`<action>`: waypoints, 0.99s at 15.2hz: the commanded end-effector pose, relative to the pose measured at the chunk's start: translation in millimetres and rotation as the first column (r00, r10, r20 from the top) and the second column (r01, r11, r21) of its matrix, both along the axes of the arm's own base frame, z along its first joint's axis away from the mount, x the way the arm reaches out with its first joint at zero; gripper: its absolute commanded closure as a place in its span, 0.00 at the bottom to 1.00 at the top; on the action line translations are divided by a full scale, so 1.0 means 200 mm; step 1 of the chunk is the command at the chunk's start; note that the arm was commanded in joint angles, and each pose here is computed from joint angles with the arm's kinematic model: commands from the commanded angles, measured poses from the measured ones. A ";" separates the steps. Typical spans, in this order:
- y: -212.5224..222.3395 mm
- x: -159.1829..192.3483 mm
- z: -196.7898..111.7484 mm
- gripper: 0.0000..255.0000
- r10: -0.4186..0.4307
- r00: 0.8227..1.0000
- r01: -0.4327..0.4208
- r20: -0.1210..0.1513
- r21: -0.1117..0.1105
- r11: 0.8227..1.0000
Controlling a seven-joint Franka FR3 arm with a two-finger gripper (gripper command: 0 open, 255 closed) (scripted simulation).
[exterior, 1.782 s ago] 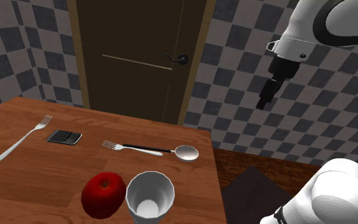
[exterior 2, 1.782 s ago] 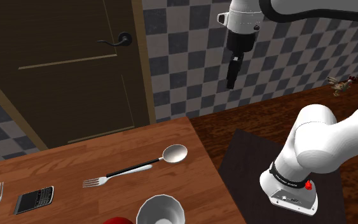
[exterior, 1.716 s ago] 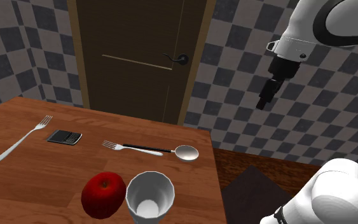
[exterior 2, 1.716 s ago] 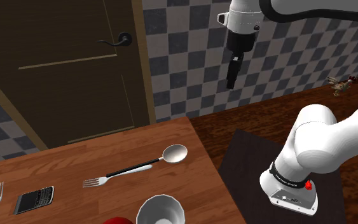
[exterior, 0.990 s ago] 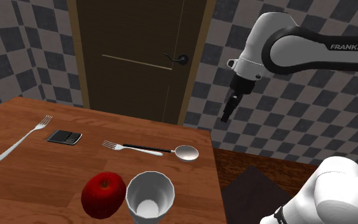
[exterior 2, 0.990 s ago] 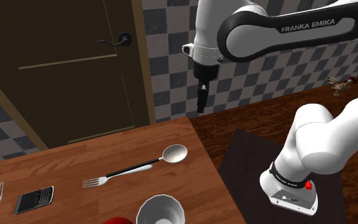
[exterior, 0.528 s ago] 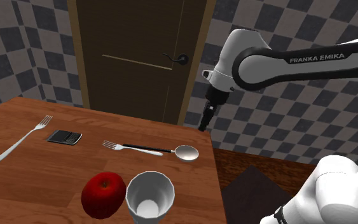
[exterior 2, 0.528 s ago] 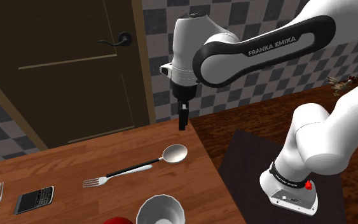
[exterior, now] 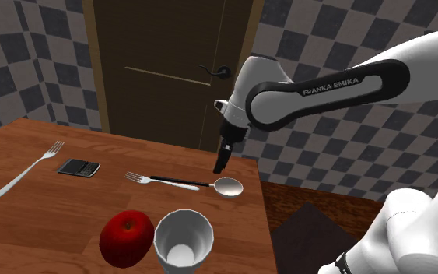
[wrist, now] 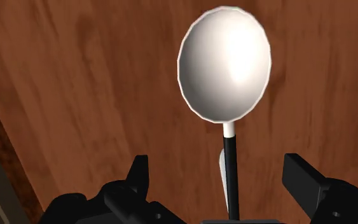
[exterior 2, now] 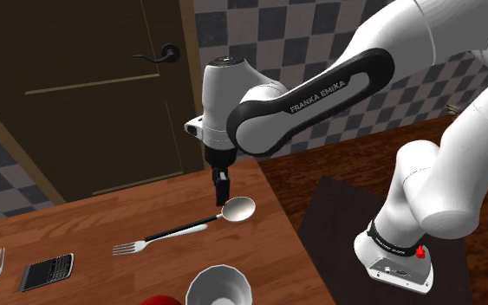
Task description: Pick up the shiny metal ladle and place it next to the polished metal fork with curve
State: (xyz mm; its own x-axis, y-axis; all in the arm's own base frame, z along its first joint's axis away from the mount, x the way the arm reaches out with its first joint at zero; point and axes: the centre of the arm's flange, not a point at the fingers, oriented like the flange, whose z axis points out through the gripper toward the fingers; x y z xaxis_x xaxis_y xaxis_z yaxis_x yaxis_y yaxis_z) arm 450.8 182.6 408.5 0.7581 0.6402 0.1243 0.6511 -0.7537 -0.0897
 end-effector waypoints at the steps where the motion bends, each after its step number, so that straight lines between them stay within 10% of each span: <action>1: 0.09 0.03 -0.07 0.00 0.047 0.999 -0.047 0.010 0.012 0.999; 15: 0.30 0.10 -0.38 0.00 0.125 0.992 -0.126 0.025 0.031 0.992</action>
State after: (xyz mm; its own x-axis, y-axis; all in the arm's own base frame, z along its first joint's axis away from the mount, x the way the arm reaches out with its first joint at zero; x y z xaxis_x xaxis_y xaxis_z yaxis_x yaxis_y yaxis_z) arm 471.0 243.1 333.3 0.6687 0.7255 0.1626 0.7426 -0.6627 -0.0967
